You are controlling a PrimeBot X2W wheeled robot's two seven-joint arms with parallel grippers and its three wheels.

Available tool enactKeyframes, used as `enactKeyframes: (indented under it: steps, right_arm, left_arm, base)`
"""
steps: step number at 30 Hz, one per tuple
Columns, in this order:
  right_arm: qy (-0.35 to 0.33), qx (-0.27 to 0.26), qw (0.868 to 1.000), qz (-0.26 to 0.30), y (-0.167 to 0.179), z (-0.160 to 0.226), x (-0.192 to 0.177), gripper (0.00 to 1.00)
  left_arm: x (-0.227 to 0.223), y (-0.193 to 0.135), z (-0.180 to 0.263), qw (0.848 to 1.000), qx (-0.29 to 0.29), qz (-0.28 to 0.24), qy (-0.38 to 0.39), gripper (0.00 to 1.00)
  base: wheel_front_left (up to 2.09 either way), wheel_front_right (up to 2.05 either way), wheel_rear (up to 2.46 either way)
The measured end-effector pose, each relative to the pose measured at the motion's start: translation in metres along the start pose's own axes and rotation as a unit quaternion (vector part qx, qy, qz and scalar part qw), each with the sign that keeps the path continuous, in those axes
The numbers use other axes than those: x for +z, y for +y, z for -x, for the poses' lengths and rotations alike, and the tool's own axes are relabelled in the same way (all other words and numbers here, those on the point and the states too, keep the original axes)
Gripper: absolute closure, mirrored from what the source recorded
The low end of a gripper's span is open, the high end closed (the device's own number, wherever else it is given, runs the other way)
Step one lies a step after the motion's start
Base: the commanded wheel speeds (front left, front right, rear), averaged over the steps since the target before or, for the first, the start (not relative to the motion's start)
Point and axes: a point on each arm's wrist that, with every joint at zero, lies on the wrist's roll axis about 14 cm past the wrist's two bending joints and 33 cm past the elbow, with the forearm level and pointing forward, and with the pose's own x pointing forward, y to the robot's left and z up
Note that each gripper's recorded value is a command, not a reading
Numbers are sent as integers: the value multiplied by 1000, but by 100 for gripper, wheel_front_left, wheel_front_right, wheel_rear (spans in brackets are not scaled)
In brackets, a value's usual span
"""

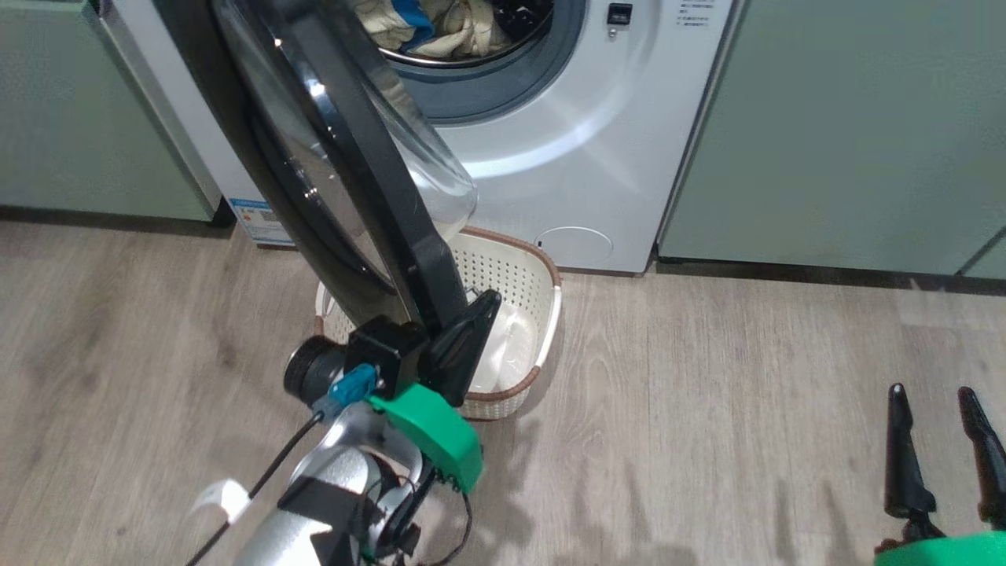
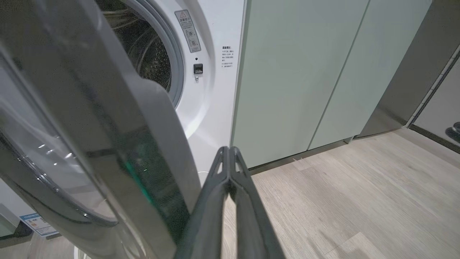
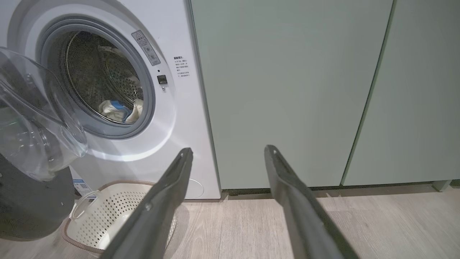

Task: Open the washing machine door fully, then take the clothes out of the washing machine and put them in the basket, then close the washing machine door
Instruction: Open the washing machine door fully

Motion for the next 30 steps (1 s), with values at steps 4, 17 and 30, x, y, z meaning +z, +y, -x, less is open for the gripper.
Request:
enactKeyframes:
  steps: [4, 17, 30]
  right_arm:
    - [0, 7, 1000, -3, 5, -3, -1, 0]
    - [-2, 39, 999, -7, 25, -13, -1, 0]
    - [1, 66, 998, -10, 41, -12, -2, 0]
  left_arm:
    - [1, 7, 8, 1000, 17, 1, -4, 100]
    - [8, 34, 38, 998, 66, -12, -17, 100]
    - [10, 59, 64, 993, 117, -20, -18, 100]
  base:
    - [0, 0, 0]
    - [0, 0, 0]
    - [0, 0, 0]
